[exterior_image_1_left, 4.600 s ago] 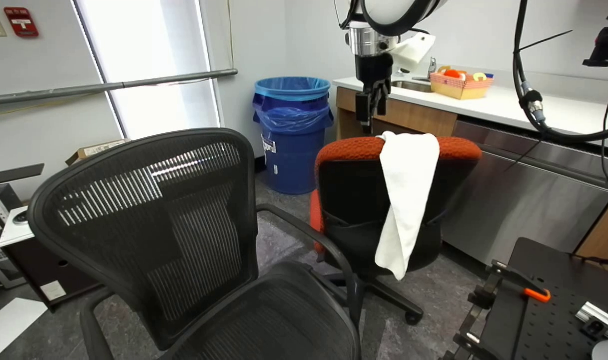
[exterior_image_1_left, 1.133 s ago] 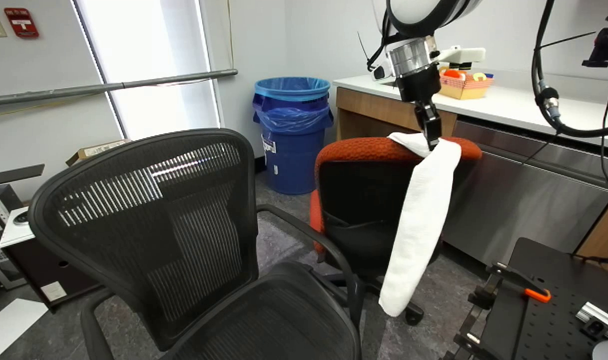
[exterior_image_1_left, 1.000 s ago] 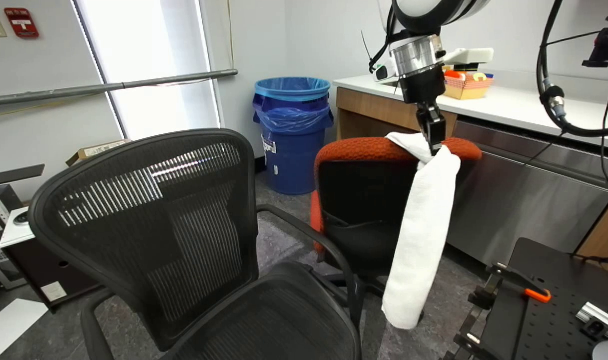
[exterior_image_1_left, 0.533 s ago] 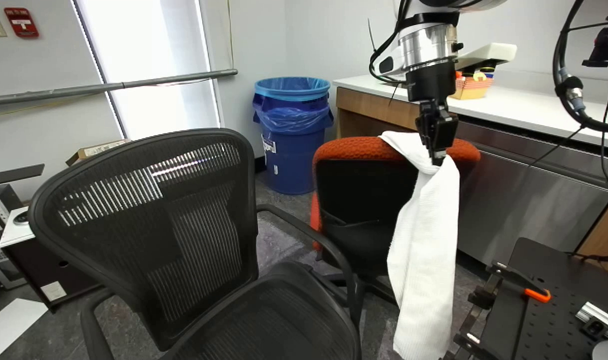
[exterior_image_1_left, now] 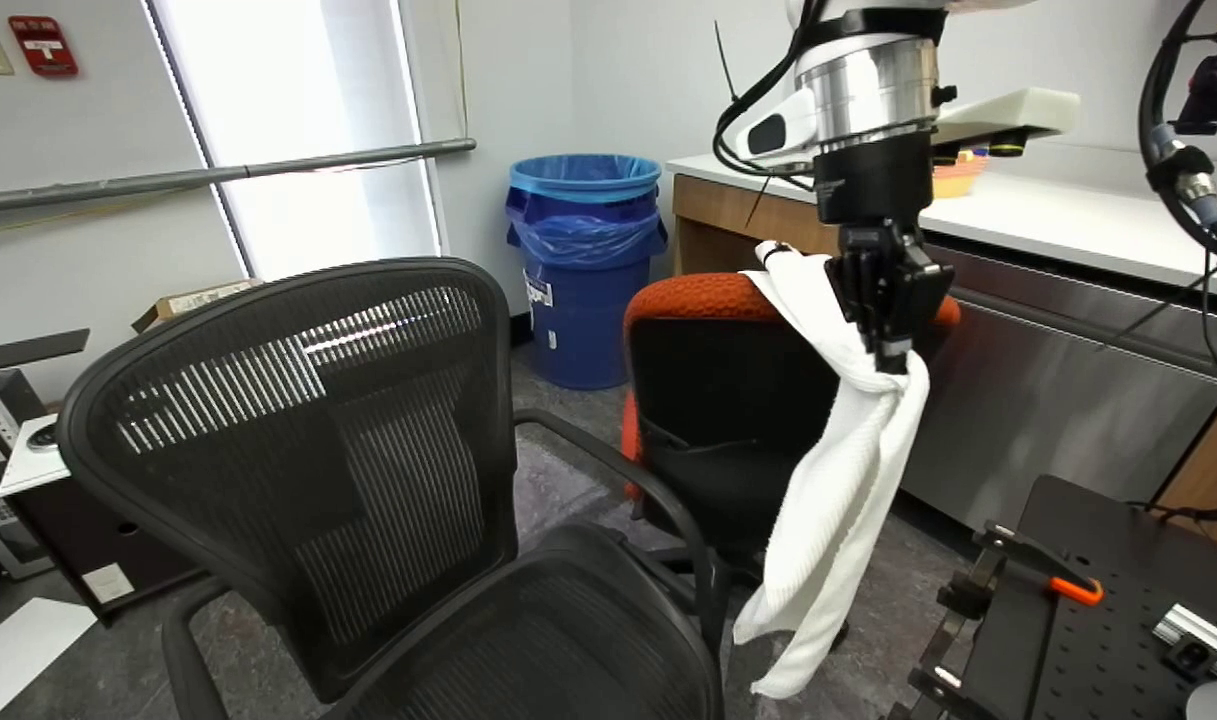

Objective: Remove the white towel from the backrest of the brown chair and place it on the seat of the black chair

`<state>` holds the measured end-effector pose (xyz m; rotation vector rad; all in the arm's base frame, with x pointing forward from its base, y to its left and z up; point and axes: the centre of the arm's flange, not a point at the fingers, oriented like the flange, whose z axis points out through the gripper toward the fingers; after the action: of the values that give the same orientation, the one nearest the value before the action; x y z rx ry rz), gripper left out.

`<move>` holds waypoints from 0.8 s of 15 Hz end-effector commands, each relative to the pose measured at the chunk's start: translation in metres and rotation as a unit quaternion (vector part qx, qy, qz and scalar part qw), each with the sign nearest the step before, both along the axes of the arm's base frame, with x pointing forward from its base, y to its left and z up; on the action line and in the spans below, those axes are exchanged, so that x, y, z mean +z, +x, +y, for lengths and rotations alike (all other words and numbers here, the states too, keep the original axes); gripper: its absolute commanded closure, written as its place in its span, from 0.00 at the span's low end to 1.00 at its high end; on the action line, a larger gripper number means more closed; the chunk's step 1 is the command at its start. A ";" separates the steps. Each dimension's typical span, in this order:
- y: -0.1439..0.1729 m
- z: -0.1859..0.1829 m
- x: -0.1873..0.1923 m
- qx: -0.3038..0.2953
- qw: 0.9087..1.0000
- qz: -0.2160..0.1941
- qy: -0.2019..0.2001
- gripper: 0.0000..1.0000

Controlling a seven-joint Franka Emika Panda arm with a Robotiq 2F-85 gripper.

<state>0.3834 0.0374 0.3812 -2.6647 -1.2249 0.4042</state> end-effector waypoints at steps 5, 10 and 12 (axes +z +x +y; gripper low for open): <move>-0.041 0.067 -0.032 -0.027 0.995 -0.056 0.075 1.00; -0.017 0.100 0.018 -0.061 0.988 -0.089 0.114 1.00; -0.014 0.115 0.024 -0.071 0.984 -0.105 0.125 1.00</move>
<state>0.3700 0.1278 0.3912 -2.5923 -1.1026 0.0509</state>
